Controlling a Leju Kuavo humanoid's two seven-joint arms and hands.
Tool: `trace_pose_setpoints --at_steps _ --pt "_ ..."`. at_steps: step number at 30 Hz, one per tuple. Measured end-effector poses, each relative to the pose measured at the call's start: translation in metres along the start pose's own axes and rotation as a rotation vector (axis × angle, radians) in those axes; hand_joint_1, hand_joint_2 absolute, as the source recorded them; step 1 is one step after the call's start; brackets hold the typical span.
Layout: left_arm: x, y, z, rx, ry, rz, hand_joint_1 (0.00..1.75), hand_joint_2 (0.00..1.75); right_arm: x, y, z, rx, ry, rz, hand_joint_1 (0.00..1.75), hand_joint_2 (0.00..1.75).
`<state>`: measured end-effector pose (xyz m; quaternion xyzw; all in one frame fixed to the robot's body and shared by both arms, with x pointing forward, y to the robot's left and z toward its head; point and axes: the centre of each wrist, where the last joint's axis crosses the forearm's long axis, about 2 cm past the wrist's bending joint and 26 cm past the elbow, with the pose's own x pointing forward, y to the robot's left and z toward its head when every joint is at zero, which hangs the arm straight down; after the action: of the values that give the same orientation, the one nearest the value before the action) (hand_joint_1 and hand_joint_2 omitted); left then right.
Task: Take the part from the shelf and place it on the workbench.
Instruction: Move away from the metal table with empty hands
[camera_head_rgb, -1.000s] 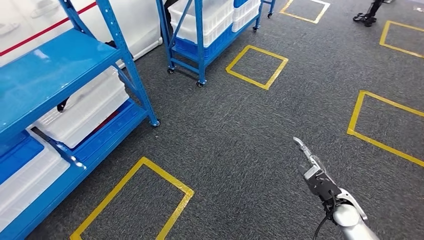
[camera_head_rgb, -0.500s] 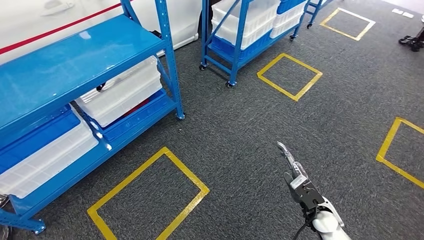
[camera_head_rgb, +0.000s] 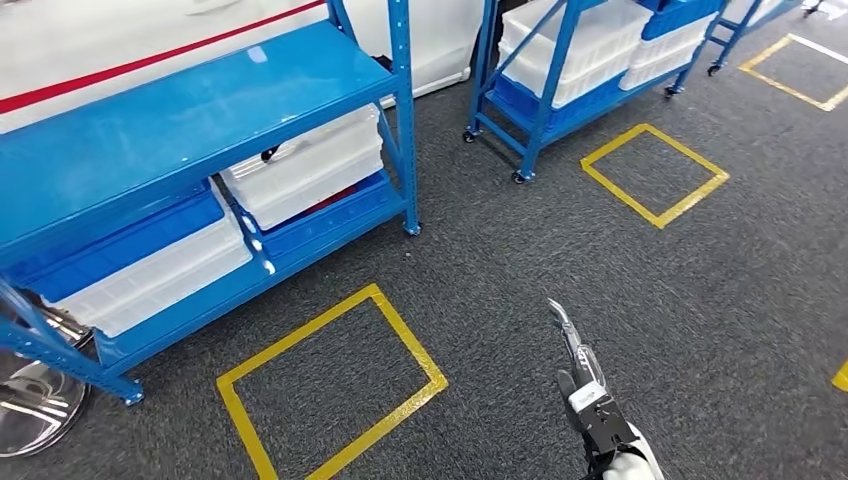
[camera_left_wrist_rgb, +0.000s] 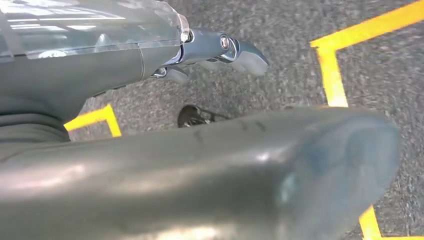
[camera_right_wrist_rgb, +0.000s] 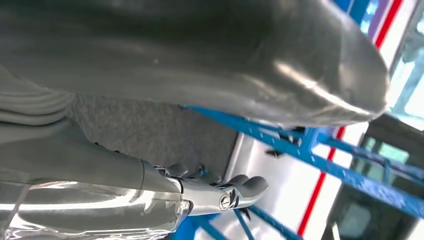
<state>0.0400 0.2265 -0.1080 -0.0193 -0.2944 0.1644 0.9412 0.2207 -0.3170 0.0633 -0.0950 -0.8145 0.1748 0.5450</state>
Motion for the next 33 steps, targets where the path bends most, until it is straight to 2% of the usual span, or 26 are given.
trace_pose_setpoints --at_steps 9,33 --pt "-0.001 0.004 0.001 -0.014 -0.001 -0.025 0.00 0.00 0.007 0.005 0.020 -0.029 0.032 -0.029 0.00 0.00" --pt "0.001 0.014 -0.001 0.010 0.017 -0.028 0.00 0.00 0.008 0.028 0.022 -0.020 0.069 -0.127 0.00 0.00"
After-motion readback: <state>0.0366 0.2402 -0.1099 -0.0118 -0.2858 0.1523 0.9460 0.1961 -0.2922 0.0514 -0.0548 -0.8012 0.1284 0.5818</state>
